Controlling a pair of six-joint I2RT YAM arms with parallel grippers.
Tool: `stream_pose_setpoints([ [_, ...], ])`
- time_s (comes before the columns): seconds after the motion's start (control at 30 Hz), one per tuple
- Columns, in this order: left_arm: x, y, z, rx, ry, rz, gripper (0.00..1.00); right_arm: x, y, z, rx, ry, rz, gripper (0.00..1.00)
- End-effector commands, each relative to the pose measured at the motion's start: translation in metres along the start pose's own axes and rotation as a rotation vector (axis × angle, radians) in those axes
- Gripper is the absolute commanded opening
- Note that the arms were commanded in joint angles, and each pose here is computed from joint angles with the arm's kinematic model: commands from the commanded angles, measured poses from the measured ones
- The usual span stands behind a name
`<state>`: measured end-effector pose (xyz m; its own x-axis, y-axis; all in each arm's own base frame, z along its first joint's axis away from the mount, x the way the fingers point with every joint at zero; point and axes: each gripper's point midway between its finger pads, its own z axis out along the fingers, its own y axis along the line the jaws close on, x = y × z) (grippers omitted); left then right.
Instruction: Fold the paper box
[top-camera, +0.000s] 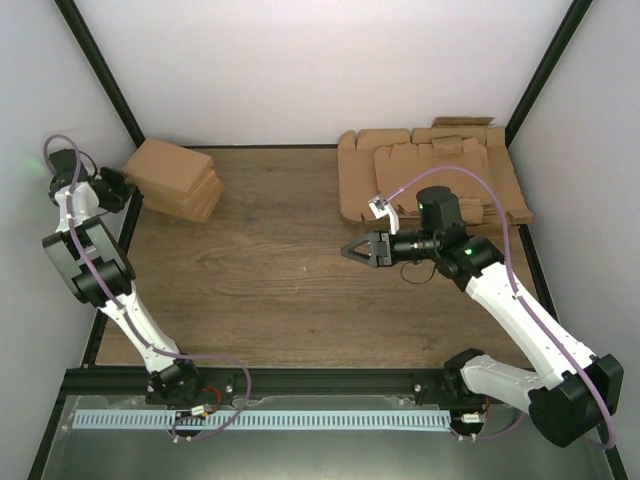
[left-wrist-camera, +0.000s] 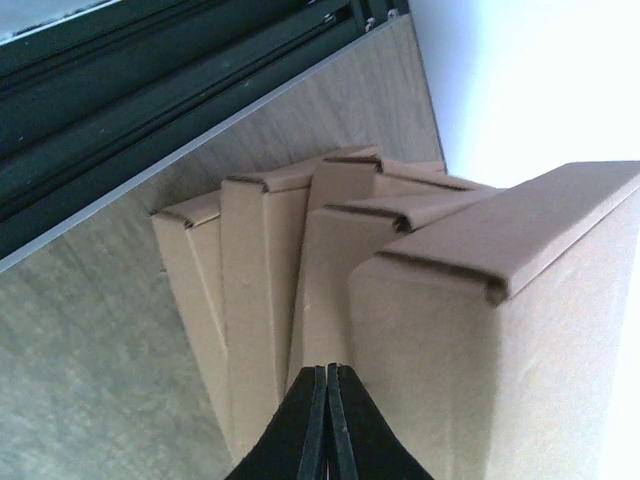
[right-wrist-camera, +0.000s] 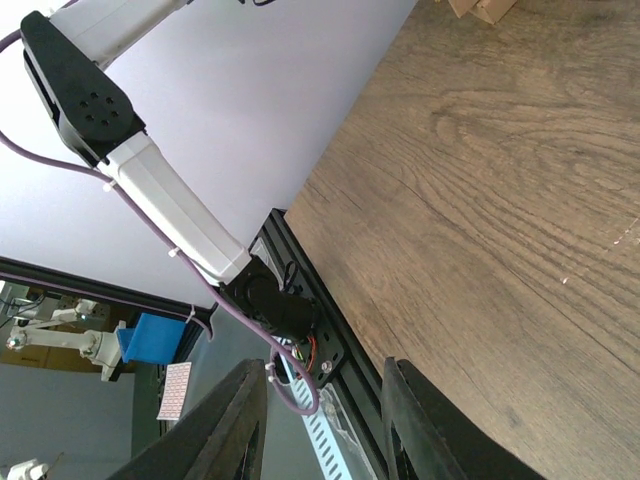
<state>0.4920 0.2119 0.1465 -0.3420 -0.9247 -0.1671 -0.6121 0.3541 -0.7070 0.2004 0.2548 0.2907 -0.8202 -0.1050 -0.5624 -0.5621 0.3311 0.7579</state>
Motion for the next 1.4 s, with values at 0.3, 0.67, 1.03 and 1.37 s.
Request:
stream_pose_setpoints([
  [0.3,0.099,0.048,-0.019,-0.073,0.002,-0.095,0.04,-0.008,-0.006,0.009,-0.005,-0.004,0.000,0.35],
  [0.67,0.146,0.040,0.026,-0.072,0.032,-0.131,0.04,-0.007,-0.005,0.007,0.003,-0.006,-0.005,0.35],
  [1.03,0.146,0.036,0.042,-0.048,0.035,-0.172,0.04,-0.006,-0.004,0.006,0.003,-0.001,-0.008,0.35],
  [1.37,0.160,0.029,0.061,-0.047,0.068,-0.178,0.04,-0.005,-0.003,0.004,0.008,-0.003,-0.007,0.35],
])
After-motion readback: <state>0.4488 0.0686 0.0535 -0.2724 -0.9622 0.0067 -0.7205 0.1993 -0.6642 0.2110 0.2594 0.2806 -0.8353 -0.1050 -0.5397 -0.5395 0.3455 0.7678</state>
